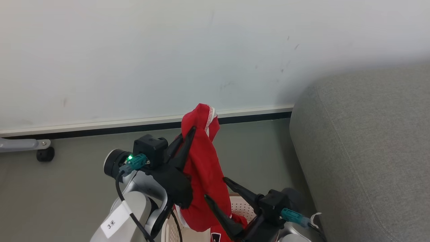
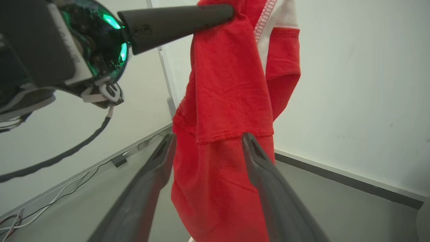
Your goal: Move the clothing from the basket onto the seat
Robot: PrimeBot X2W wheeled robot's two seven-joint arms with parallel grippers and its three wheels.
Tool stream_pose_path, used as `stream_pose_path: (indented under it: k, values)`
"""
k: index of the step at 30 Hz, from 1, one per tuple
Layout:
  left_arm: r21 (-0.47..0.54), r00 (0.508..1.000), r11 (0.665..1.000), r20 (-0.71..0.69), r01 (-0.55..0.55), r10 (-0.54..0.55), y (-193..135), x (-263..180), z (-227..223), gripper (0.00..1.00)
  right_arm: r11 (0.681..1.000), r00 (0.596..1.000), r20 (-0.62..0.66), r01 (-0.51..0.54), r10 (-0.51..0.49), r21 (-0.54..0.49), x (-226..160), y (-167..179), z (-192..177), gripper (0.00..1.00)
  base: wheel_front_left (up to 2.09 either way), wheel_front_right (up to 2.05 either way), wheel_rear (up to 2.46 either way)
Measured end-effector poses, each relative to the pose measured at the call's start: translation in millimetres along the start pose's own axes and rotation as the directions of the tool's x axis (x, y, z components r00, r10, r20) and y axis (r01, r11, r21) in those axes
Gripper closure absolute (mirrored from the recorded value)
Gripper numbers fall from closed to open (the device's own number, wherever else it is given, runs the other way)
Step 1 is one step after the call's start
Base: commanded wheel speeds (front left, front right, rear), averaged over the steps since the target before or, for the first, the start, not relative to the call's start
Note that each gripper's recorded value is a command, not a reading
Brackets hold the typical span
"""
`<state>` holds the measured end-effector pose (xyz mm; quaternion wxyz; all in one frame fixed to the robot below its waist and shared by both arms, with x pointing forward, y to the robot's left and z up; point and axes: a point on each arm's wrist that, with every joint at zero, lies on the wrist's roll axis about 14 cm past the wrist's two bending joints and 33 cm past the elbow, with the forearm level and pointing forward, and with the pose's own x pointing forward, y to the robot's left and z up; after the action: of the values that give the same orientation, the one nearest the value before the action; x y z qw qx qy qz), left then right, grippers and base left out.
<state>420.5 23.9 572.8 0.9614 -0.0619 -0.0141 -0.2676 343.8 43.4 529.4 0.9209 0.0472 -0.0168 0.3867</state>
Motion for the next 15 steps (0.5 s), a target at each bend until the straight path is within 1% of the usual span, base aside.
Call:
stream_pose_path:
  k: [4, 12, 15]
  values:
    - [0.003, 1.000, 1.000, -0.006, 0.012, -0.012, -5.6, 1.4, -0.8, 1.00, 0.999, 0.998, -0.061, -0.027, 0.025, -0.035, 4.3, 0.1, -14.4, 0.00, 0.00, 0.00, 0.00]
    - [0.014, 1.000, 1.000, 0.002, 0.026, -0.026, -10.1, 1.7, 5.2, 1.00, 0.996, 0.978, -0.198, -0.074, 0.061, -0.058, 5.0, 4.1, -52.5, 0.00, 0.00, 0.00, 0.00]
    - [0.015, 1.000, 1.000, 0.000, 0.019, -0.019, -8.3, -0.6, 5.0, 1.00, 0.994, 0.973, -0.219, -0.085, 0.068, -0.072, 8.8, 2.6, -56.3, 0.00, 0.00, 0.00, 0.00]
